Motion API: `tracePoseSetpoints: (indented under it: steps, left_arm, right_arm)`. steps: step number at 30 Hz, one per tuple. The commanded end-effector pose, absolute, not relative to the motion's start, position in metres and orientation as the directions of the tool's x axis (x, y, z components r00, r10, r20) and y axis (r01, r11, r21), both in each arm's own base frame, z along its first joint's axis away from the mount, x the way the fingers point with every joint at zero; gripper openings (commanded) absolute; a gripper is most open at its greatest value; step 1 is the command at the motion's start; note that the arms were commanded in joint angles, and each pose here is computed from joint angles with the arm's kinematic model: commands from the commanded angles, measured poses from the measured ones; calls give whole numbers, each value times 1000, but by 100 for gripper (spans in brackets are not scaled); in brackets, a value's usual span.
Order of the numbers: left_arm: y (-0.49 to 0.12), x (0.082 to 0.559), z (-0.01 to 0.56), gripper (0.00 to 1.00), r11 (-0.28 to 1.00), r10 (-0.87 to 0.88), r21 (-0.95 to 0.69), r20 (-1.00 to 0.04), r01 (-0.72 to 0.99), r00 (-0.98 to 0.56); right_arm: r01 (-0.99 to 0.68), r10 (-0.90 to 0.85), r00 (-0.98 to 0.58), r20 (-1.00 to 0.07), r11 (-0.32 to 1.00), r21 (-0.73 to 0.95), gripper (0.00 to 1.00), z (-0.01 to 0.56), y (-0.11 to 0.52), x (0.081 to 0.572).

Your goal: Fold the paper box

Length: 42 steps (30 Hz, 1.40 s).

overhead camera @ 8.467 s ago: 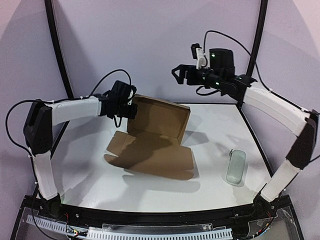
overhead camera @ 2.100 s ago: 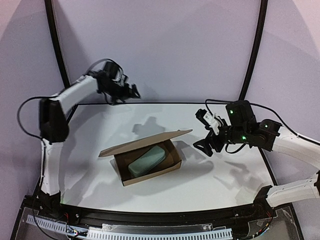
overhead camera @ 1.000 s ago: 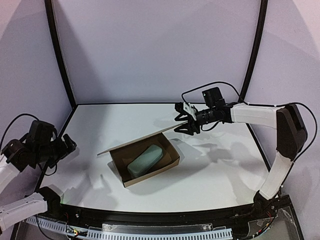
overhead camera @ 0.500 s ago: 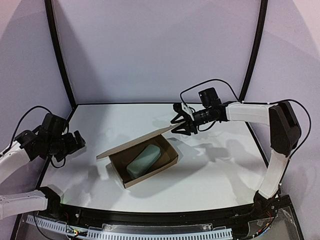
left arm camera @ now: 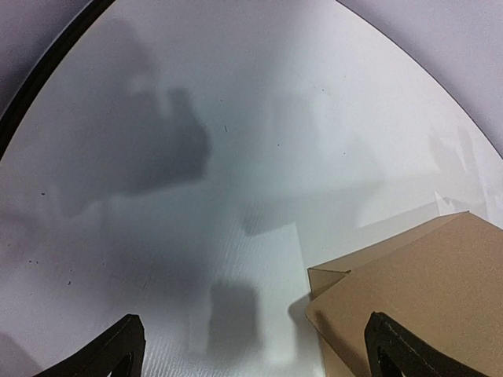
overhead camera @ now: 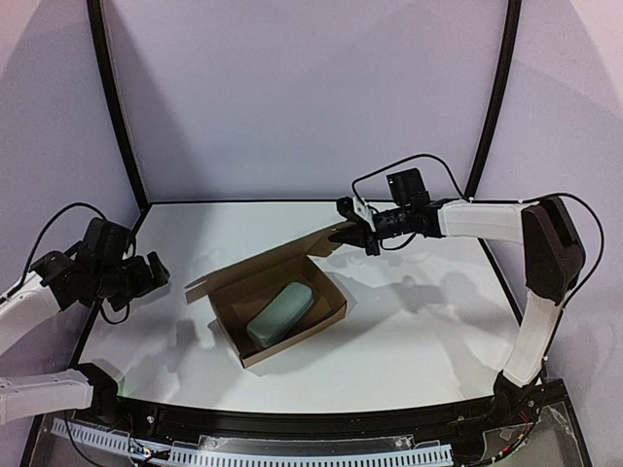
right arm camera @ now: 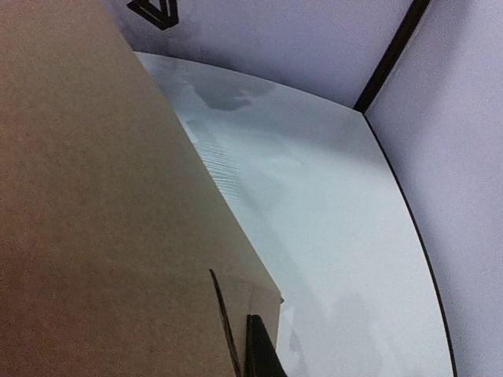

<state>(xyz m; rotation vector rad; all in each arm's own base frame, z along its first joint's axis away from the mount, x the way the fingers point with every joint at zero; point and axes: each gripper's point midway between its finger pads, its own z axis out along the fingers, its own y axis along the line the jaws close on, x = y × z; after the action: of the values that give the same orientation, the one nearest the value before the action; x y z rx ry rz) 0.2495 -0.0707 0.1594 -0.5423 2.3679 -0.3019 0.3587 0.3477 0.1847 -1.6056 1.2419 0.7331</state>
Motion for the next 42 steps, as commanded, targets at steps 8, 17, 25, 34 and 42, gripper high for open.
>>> tracePoseSetpoints:
  steps: [8, 17, 25, 34, 42]
  left_arm:
    - [-72, 270, 209, 100, 956, -283, -268, -739, -119, -611]
    - [-125, 295, 237, 100, 941, -13, -182, -861, 285, -508]
    - [-189, 324, 243, 100, 765, 289, -2, -893, 644, -346]
    - [-179, 377, 242, 100, 654, 267, -84, -904, 752, -334]
    - [-196, 402, 228, 91, 504, 332, -151, -875, 850, -352]
  right_arm:
    - [-950, -538, 211, -816, 84, -301, 0, 192, 325, 385]
    - [-949, -631, 37, -775, 220, -224, 0, 199, 296, 409]
    - [-964, -630, -41, -776, 229, -136, 0, 202, 290, 412]
    - [-976, -650, -43, -758, 189, -106, 0, 201, 293, 418]
    - [-978, -647, -37, -761, 180, -106, 0, 205, 296, 420]
